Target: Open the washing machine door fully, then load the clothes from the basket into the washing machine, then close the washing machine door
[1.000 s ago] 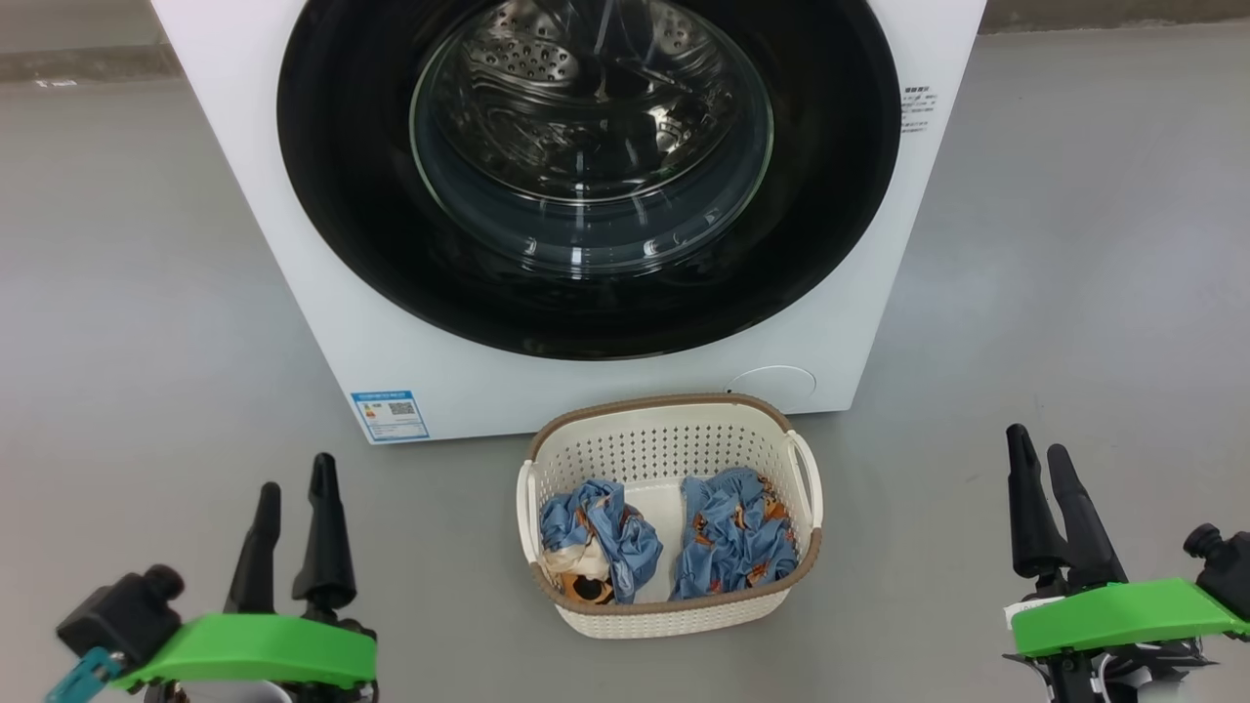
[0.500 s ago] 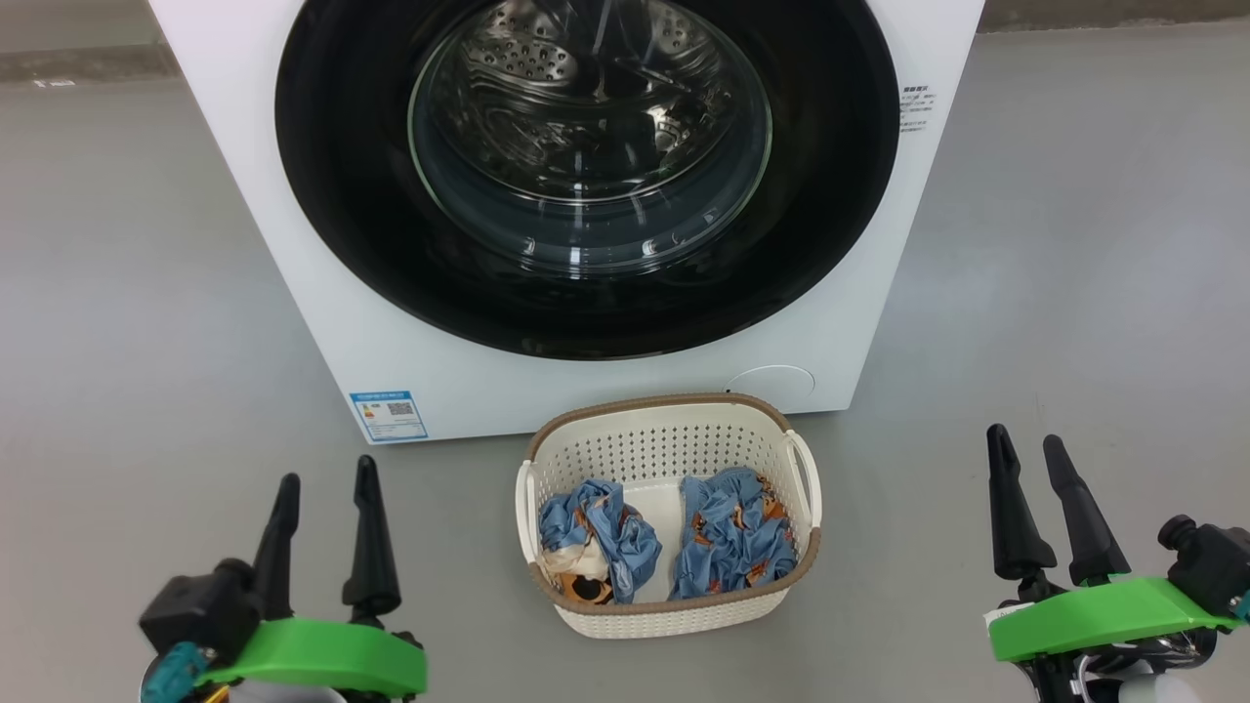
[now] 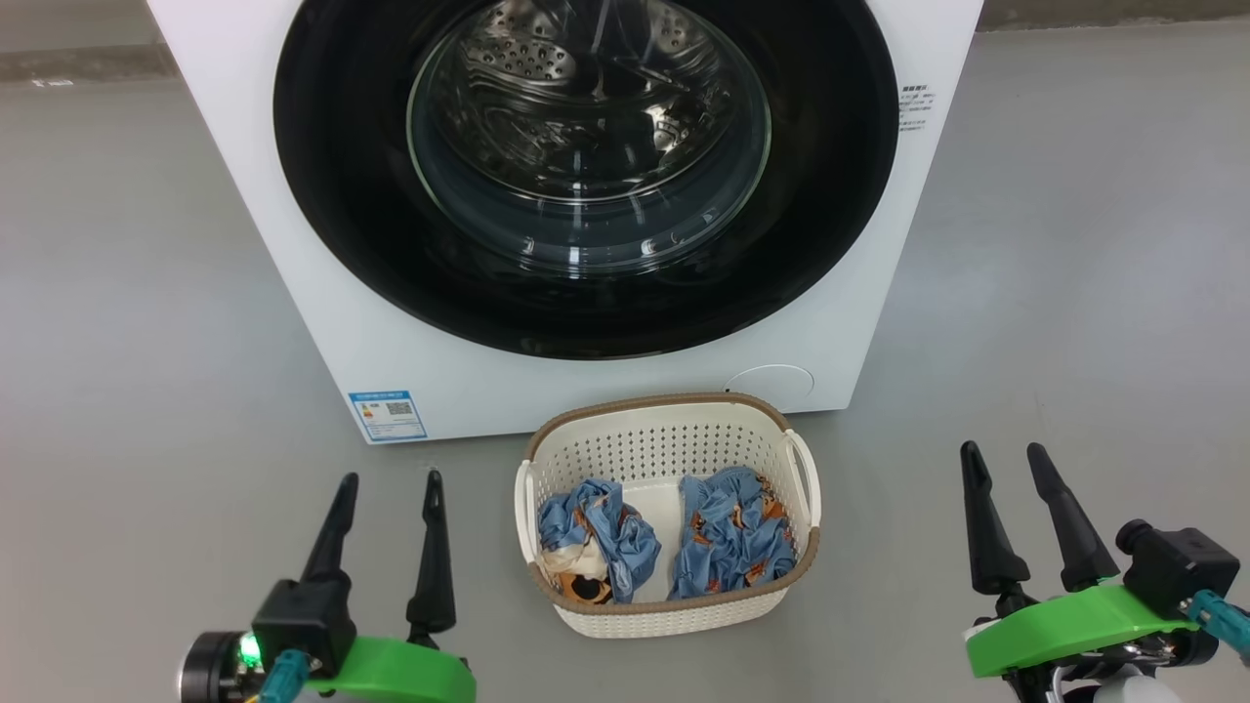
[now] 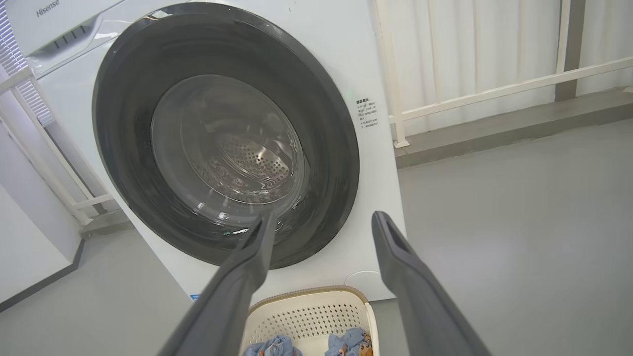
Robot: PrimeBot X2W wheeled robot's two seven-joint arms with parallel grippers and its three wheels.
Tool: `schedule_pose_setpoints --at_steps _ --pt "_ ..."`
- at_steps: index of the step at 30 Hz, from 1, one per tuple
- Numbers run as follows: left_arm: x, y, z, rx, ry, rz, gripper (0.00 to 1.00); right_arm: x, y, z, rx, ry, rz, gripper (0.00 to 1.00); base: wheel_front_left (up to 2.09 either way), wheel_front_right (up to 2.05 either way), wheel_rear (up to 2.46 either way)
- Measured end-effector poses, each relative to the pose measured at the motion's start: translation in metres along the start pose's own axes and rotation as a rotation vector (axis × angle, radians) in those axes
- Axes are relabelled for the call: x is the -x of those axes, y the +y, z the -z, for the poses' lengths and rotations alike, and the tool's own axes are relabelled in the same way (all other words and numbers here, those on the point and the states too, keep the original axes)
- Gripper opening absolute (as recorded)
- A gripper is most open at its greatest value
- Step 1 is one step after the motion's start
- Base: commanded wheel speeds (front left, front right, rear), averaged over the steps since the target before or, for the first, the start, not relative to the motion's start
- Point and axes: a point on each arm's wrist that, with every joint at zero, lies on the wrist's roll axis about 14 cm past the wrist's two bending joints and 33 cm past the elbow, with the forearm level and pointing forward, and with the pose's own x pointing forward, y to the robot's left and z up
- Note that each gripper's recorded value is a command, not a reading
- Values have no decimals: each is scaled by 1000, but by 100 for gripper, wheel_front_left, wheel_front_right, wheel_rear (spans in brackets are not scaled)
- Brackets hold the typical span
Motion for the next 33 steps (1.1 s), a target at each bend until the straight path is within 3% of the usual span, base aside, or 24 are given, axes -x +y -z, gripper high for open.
schedule_pose_setpoints --at_steps 9,33 --pt "5 -3 19 -11 49 17 100 0 1 8 65 18 -14 100 0 0 0" --pt "10 0 34 10 97 14 100 1 3 21 62 60 -20 100 0 0 0"
